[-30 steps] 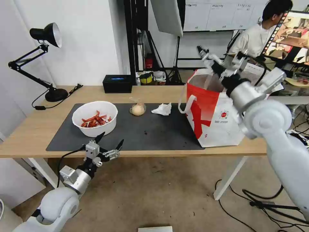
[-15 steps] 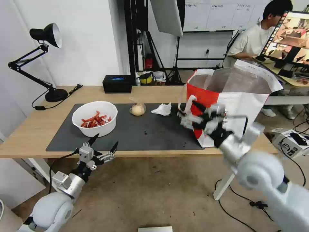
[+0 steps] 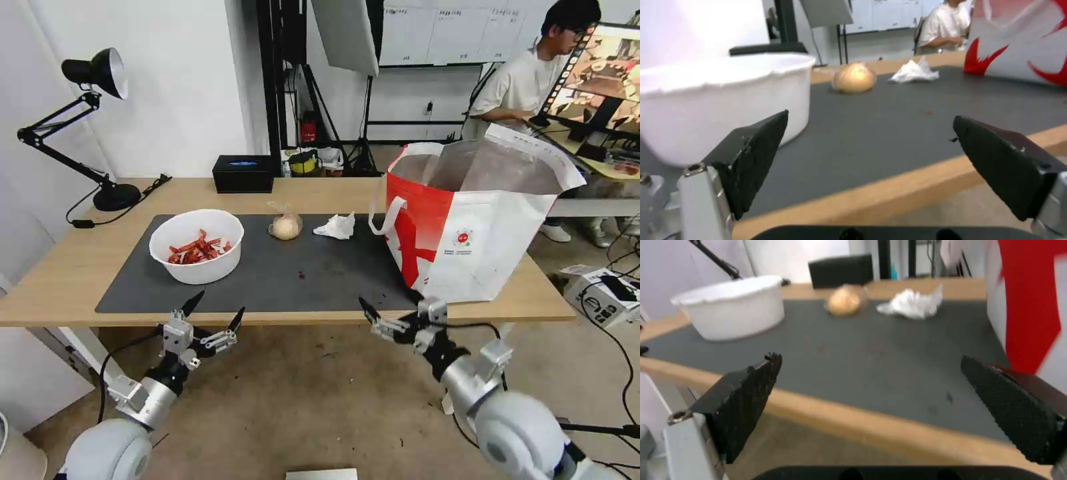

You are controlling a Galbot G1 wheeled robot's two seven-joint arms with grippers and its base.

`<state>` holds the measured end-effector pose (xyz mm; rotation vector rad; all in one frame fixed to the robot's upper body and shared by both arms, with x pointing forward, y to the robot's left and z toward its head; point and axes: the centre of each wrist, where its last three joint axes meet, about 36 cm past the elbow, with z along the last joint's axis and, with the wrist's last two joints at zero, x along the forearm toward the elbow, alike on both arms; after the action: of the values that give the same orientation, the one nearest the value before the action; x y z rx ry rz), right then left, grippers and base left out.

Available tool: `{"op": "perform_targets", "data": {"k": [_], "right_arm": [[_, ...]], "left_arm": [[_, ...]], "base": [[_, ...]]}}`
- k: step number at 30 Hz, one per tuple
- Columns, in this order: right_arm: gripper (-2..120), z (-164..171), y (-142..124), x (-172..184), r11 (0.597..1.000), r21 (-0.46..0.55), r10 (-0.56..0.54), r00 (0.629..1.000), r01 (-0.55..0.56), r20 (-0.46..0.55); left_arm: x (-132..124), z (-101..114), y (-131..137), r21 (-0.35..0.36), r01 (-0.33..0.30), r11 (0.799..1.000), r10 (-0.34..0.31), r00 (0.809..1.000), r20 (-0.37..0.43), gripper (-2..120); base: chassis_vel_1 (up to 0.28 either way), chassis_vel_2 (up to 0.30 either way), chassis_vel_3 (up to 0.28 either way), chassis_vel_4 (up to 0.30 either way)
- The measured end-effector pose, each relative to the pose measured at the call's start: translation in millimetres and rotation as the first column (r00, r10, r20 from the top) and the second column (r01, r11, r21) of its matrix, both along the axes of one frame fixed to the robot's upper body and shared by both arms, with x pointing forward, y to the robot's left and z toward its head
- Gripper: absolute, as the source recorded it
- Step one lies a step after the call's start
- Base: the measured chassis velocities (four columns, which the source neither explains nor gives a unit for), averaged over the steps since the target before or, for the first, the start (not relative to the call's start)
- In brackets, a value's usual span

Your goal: Pick up the trash from the table and place it into the takeout bag.

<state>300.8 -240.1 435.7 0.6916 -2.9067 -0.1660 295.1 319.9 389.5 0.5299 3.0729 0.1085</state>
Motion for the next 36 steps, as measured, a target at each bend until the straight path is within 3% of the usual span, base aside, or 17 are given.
{"op": "perform_targets", "data": {"k": [17, 36], "right_arm": [[100, -21, 11, -17, 0.998, -0.019, -0.053, 0.998, 0.052, -0.044], [100, -23, 14, 1, 0.998, -0.052, -0.048, 0.998, 0.045, -0.043]], "left_arm": [[-18, -15, -2, -0.001, -0.052, 0.999, 0.051, 0.997, -0.049, 100], [-16, -21, -1, 0.0, -0.065, 0.998, 0.065, 0.996, -0.057, 100]], "base": [[0.0, 0.0, 0.0, 0.0], [0.0, 0.0, 0.0, 0.0]]}}
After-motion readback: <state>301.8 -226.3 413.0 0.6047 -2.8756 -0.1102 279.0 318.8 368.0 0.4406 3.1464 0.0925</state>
